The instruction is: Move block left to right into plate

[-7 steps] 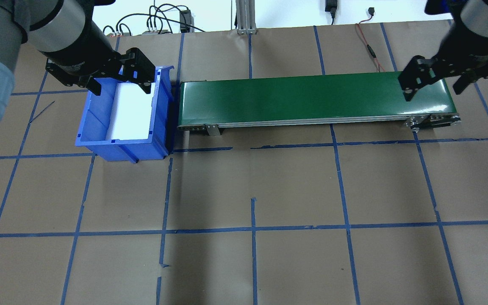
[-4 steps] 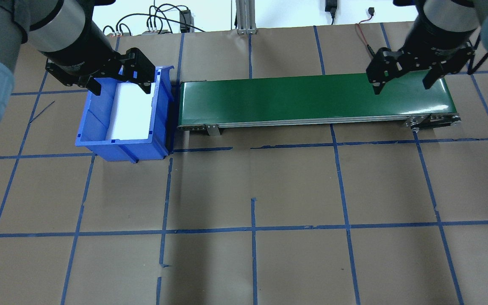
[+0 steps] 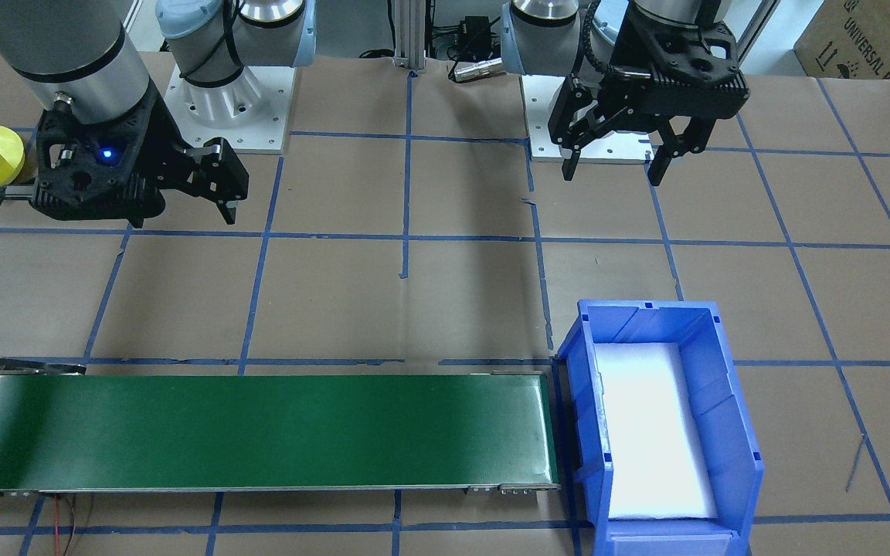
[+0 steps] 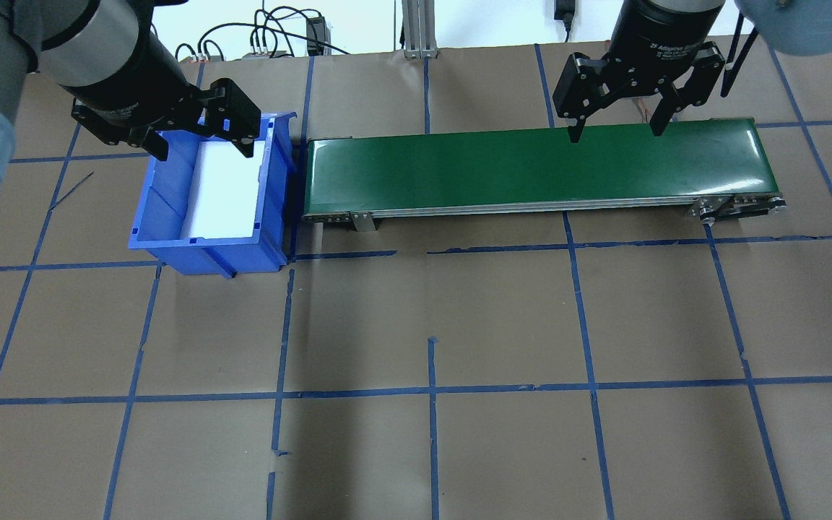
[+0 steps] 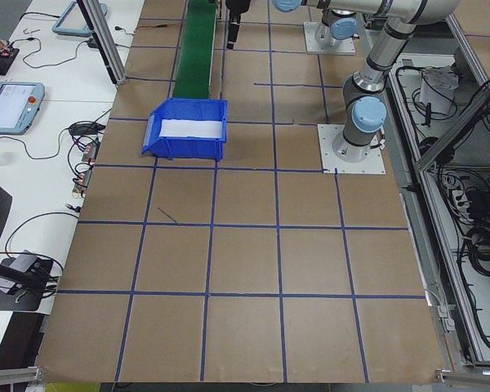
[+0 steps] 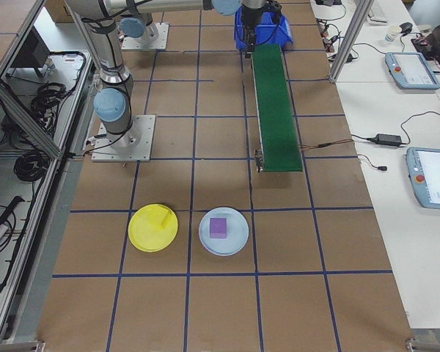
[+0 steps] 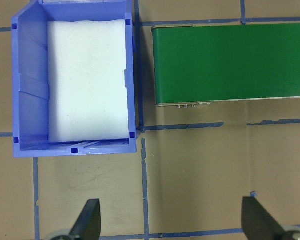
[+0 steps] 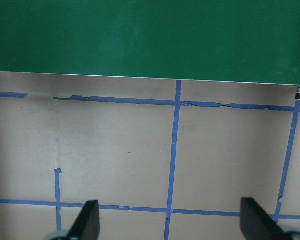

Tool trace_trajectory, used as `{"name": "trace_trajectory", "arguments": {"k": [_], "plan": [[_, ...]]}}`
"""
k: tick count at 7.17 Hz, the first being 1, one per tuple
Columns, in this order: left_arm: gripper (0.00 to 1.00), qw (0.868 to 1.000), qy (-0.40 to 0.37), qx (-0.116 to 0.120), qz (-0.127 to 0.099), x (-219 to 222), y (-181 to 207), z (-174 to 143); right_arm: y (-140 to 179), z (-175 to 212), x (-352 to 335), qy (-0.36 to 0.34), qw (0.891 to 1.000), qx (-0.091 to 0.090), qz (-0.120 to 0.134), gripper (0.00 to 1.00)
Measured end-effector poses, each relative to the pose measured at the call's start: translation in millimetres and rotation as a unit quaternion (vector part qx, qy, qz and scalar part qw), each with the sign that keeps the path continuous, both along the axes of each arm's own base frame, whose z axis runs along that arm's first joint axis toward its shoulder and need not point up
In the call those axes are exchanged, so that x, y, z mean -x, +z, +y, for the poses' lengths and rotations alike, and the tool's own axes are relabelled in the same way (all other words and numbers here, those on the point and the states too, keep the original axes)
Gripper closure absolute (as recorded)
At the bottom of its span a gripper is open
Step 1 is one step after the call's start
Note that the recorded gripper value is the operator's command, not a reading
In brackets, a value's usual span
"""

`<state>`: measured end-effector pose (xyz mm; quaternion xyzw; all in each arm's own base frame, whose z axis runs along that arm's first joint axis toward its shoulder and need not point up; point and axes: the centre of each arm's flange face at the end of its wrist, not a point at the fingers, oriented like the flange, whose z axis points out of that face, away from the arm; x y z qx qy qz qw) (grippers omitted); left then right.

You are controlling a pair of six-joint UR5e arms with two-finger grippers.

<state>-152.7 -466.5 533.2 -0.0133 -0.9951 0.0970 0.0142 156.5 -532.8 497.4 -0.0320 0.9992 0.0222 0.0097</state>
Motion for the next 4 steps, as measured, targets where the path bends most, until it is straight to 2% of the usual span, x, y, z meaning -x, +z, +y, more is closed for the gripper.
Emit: {"name": "trace_trajectory", "arguments": {"k": [4], "plan": [[0.00, 1.000, -0.002, 0.016, 0.000, -0.4, 2.9, -4.1, -0.9, 2.5, -1.1, 0.001, 1.000, 0.000, 0.000, 0.00]]}}
